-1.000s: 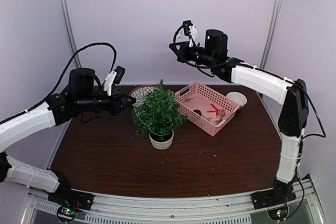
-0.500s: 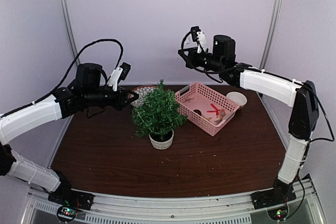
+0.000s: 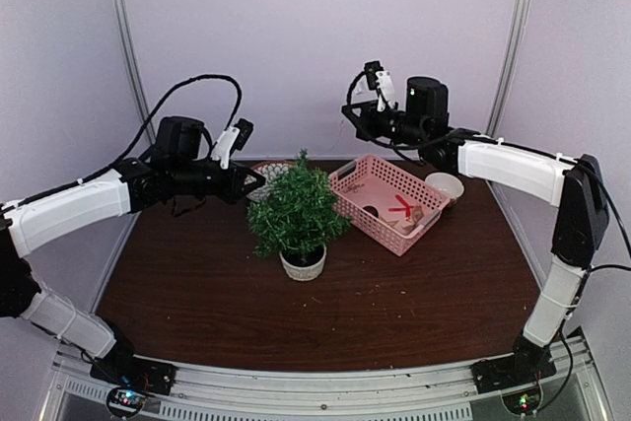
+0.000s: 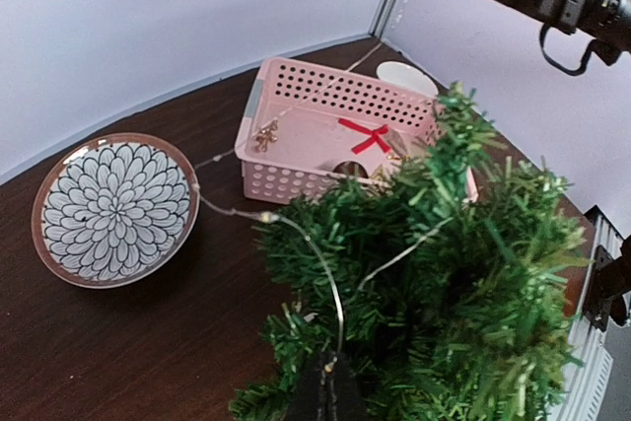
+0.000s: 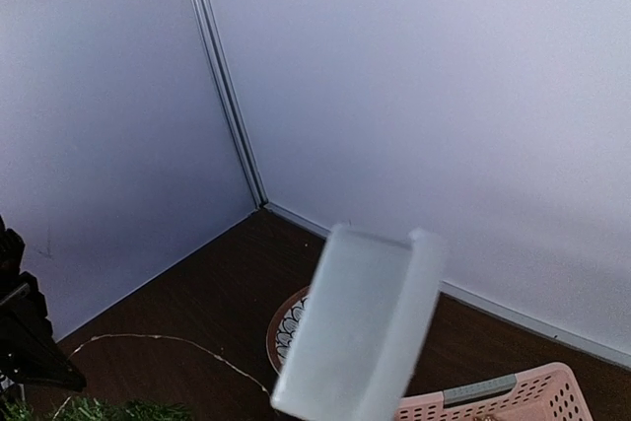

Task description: Decorate the small christmas tree

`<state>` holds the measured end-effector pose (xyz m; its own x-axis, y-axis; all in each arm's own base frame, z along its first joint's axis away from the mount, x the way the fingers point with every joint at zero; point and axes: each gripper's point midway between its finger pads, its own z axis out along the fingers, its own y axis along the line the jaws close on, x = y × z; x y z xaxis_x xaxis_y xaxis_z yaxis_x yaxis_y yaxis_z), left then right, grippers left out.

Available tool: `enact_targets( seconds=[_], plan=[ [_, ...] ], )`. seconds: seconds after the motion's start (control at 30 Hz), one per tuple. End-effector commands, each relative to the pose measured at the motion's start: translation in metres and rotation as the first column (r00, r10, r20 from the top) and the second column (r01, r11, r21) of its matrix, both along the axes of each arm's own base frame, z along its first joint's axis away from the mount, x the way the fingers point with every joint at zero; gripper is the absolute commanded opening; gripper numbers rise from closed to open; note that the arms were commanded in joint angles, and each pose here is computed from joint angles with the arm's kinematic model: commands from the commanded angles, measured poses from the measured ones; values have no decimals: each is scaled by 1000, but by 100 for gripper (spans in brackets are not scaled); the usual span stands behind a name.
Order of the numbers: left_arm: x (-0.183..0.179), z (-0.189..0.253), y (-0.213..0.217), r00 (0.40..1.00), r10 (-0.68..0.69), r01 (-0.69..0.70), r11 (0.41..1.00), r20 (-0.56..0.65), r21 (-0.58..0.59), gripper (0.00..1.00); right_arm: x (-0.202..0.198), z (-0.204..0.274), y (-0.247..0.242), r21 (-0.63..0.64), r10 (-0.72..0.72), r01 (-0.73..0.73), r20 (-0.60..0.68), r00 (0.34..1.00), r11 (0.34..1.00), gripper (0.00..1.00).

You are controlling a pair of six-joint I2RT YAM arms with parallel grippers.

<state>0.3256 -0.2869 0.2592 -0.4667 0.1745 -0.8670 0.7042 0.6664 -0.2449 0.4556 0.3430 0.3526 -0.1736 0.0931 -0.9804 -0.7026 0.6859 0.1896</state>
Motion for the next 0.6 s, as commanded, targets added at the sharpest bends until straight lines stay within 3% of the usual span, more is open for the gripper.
enact_targets(
  seconds=[0.0, 0.33, 0.57],
  plan=[
    [7, 5, 8, 999, 41, -40, 999, 21, -11, 0, -8, 20, -14, 22, -25, 24, 53, 998, 999, 0],
    [-34, 37, 27, 995, 4, 3, 997, 97, -76, 0, -10, 16, -7, 32, 19, -20, 39, 999, 999, 0],
    [-38, 15, 32, 999, 11, -10, 999, 44, -38, 0, -6, 15, -2, 44, 34, -36, 27, 999, 998, 0]
  ],
)
